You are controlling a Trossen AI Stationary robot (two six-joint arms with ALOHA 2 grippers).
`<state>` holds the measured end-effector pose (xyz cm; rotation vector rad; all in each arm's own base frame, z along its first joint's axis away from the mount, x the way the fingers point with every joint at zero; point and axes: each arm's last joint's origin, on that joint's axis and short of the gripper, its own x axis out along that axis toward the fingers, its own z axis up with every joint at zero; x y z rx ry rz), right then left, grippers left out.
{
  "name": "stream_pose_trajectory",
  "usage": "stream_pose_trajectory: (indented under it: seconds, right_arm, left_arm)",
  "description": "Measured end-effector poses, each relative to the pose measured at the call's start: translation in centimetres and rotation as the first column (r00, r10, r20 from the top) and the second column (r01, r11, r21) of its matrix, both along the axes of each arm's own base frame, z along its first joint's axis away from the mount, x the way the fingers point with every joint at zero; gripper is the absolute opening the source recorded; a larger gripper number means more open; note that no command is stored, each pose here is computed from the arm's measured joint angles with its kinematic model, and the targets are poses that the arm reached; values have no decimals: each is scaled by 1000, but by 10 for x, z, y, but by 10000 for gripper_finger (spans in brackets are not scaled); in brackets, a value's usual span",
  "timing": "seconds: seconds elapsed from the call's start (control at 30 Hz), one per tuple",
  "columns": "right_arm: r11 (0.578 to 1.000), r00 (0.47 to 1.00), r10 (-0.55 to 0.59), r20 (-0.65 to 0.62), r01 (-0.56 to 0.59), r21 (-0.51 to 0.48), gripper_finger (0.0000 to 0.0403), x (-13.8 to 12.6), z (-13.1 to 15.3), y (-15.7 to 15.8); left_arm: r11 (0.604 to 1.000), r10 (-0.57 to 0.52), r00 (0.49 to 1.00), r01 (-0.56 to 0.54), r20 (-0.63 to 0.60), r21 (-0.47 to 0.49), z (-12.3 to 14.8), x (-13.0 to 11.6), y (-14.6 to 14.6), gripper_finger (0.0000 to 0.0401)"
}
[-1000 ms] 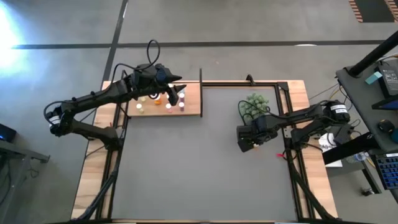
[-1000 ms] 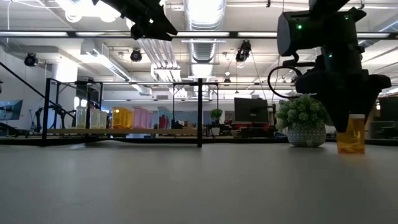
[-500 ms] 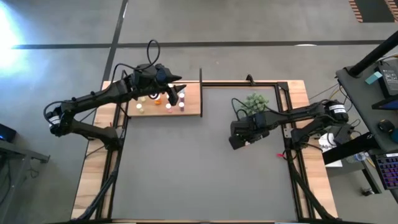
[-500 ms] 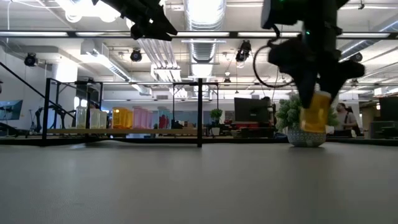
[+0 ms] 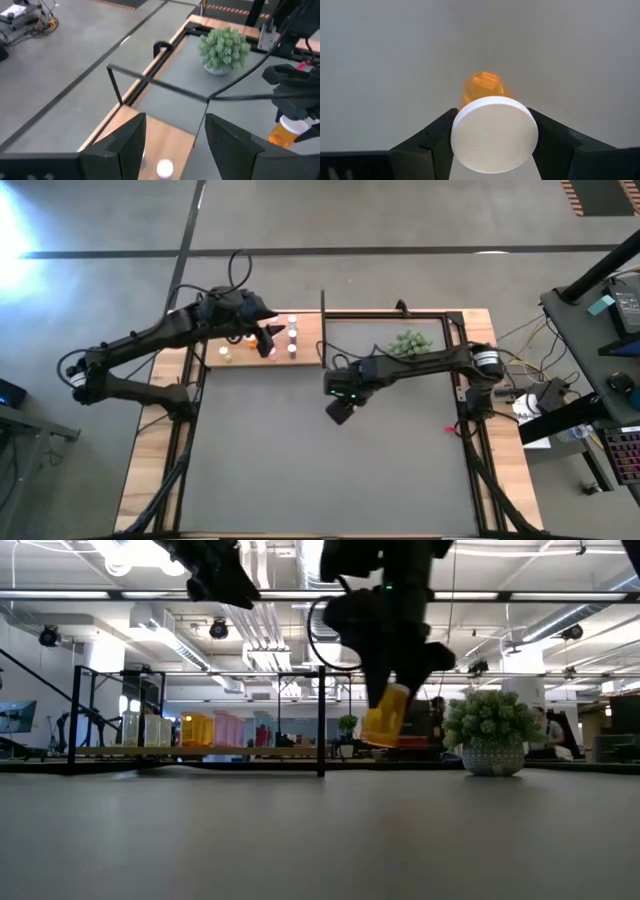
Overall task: Pick and place medicine bottles onto shelf by color
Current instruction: Put the orange pill bottle on the shelf aligned with the other orange bottles
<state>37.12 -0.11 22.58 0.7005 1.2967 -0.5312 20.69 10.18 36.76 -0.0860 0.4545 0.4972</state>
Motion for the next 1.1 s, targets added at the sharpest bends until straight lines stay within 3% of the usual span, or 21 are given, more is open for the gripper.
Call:
stream_pose_trajectory:
  seconds: [0.3,0.47,1.1]
  right_arm:
    - [999,999,33,36,-33,-13,205,31,-1,-15]
    - [999,999,30,40,-29,-19,205,45,-8,-27]
    - [977,978,207,-23,-208,-55,205,107,-41,-46]
  left_arm:
    - [1000,13,1000,-13,8,-21,9,-23,-11,187]
    - [999,25,999,-24,22,-41,9,-24,-11,187]
    - [998,23,999,-24,-29,-63,-7,-20,-10,187]
